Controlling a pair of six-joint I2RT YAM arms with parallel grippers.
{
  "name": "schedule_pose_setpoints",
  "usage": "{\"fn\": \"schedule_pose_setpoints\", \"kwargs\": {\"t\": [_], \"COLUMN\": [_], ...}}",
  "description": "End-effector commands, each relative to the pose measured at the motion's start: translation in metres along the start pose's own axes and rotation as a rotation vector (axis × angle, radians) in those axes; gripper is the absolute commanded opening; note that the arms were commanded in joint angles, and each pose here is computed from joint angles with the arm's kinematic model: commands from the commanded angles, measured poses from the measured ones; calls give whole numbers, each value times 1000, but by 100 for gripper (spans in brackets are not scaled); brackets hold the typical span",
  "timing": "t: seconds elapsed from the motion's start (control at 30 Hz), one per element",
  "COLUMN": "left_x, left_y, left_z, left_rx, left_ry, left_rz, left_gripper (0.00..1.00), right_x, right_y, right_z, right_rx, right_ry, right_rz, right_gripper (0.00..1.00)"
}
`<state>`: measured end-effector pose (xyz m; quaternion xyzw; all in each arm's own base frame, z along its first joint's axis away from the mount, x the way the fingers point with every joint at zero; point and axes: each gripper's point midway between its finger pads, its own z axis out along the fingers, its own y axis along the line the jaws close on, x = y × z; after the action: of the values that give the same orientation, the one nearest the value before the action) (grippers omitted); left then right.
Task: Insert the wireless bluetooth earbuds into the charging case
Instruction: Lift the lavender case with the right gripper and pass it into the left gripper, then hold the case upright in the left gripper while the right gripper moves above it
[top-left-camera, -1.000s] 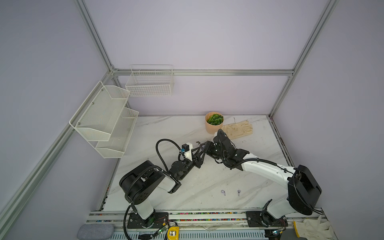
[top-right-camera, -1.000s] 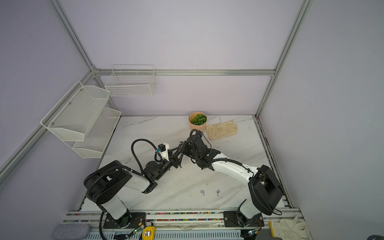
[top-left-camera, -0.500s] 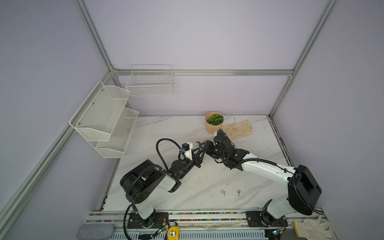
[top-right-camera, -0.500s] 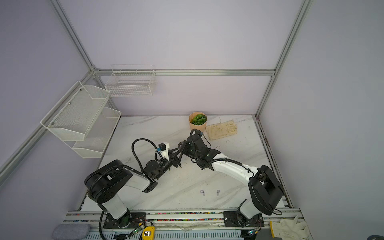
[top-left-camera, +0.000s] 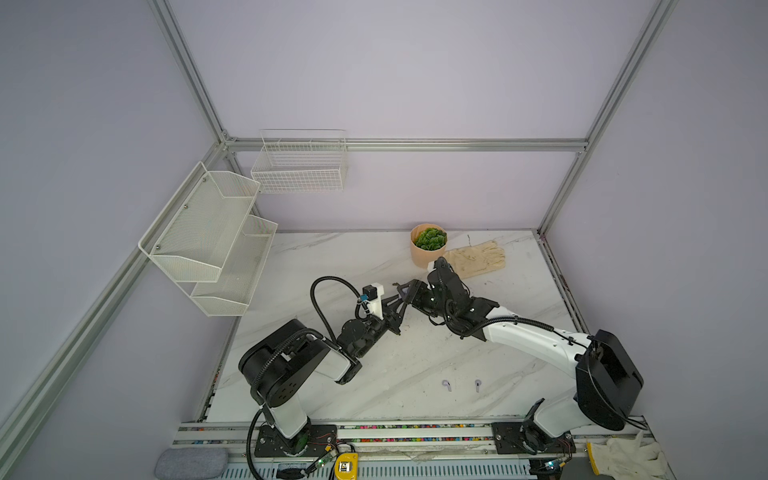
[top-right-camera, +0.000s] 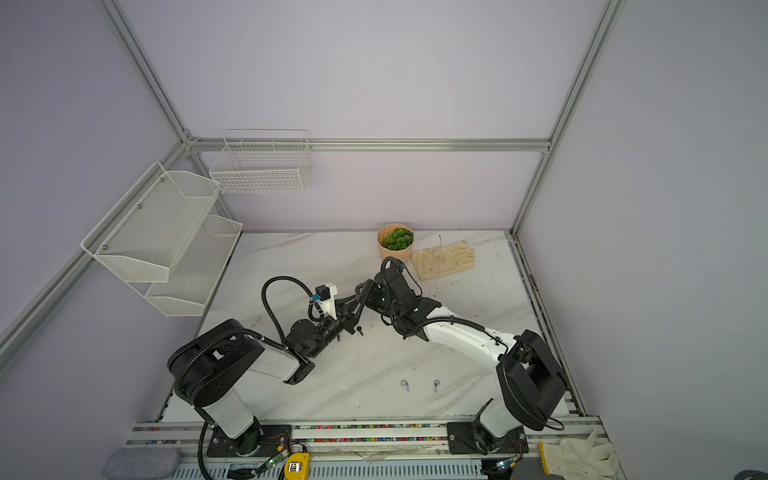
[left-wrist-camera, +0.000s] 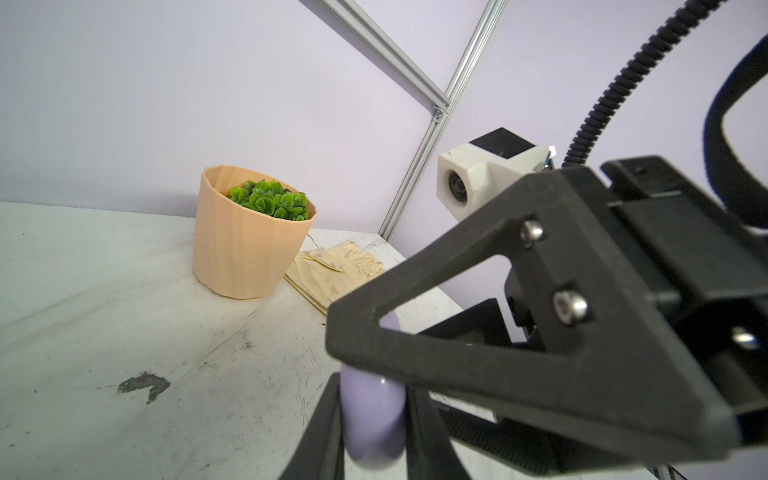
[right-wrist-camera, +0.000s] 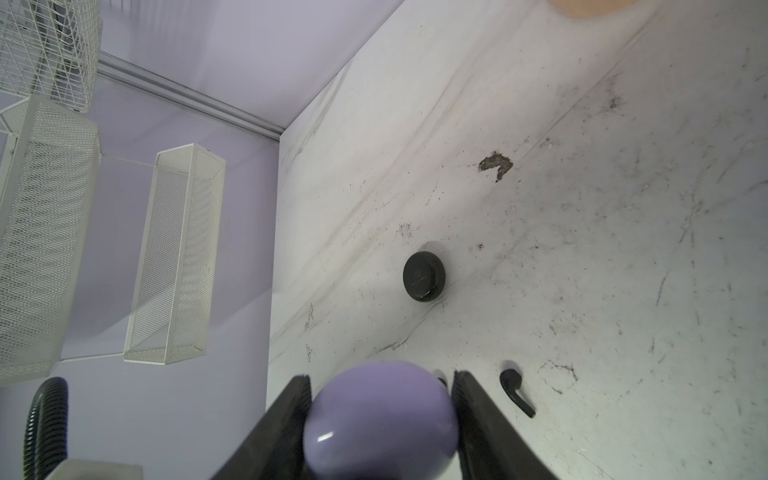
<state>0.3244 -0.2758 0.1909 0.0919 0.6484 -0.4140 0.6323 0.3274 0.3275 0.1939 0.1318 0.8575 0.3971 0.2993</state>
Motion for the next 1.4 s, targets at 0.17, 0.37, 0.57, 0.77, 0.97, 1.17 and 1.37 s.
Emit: {"fn": "schedule_pose_setpoints", "kwargs": {"t": [0.17, 0.37, 0.57, 0.77, 0.97, 1.17, 1.37], "left_x": [-45, -50, -47, -50, -52, -60, -69], "left_y": [-28, -36, -24, -37, -34, -31, -39], "left_z": [1, -2, -5, -10, 5, 9, 5], "left_rx": [91, 93, 53, 120, 73, 12, 3], "left_ry": [-116, -93, -90, -116, -145, -202, -233], "left_rz": [100, 161, 182, 406, 611, 692, 757], "left_gripper": [8, 3, 0, 0, 0, 0, 0], "right_x": [-40, -61, -76, -76, -64, -56, -46], "right_y": [28, 43, 50, 49, 36, 30, 26], "right_z": [-53, -95, -112, -110, -101, -87, -74], "right_rx": [2, 14, 5, 0, 112, 112, 113], "right_ry": [-93, -125, -139, -62, 60, 167, 236], "right_rz": [-135, -246, -293, -205, -64, -3, 20], "right_gripper": [91, 93, 87, 83, 76, 71, 69]}}
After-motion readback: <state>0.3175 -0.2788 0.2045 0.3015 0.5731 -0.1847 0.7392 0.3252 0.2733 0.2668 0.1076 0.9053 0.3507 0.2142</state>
